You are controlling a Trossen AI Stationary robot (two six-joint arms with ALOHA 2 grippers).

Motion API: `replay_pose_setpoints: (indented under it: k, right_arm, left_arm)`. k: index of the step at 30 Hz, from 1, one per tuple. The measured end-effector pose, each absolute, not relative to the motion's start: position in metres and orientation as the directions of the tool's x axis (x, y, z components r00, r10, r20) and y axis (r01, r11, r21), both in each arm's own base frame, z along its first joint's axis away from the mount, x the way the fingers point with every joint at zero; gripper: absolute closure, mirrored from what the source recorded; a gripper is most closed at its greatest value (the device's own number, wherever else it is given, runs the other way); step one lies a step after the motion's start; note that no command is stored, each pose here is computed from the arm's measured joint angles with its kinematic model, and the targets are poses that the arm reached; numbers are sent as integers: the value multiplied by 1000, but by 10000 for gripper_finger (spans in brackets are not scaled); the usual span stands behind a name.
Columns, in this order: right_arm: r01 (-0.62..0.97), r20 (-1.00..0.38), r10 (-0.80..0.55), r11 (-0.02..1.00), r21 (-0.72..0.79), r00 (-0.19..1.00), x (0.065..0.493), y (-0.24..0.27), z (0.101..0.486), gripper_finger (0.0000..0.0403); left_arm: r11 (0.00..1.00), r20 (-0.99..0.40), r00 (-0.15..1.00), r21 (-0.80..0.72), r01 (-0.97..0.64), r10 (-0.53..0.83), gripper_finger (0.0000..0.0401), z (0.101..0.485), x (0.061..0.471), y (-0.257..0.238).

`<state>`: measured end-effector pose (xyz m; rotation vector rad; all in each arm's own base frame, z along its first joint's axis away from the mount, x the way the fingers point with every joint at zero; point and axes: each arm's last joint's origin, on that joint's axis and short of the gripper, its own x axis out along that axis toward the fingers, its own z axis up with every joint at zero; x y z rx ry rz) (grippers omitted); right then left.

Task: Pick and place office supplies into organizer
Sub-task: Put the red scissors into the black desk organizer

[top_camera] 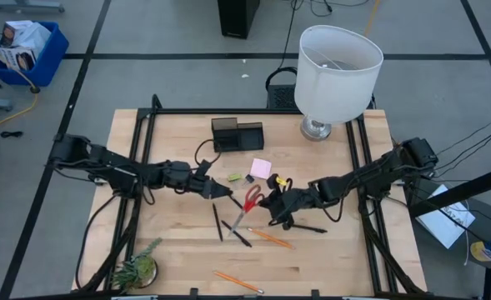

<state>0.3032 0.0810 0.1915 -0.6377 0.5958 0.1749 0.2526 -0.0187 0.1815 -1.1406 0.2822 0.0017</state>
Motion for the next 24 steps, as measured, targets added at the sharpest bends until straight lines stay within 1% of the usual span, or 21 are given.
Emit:
replay_pose_setpoints:
  k: [5,11,15,19,24]
  right_arm:
    - [-338,-585,-32,790,-512,811,307,81,184,383]
    - [-334,-587,-41,789,-515,809,314,81,171,383]
    - [-326,-556,-32,781,-532,830,319,82,169,383]
    - [-326,-556,-32,782,-532,831,320,82,167,383]
    - [-324,-558,-34,785,-528,829,320,82,167,383]
  left_arm:
    - [409,-204,967,-904,-128,-149,61,187,268,-19]
    - [399,-204,961,-910,-115,-188,61,190,290,-21]
    - [410,-252,949,-898,-156,-189,61,181,301,-22]
    - [396,-327,924,-889,-230,-198,61,167,308,-22]
    - [389,-332,918,-892,-230,-218,61,163,315,-24]
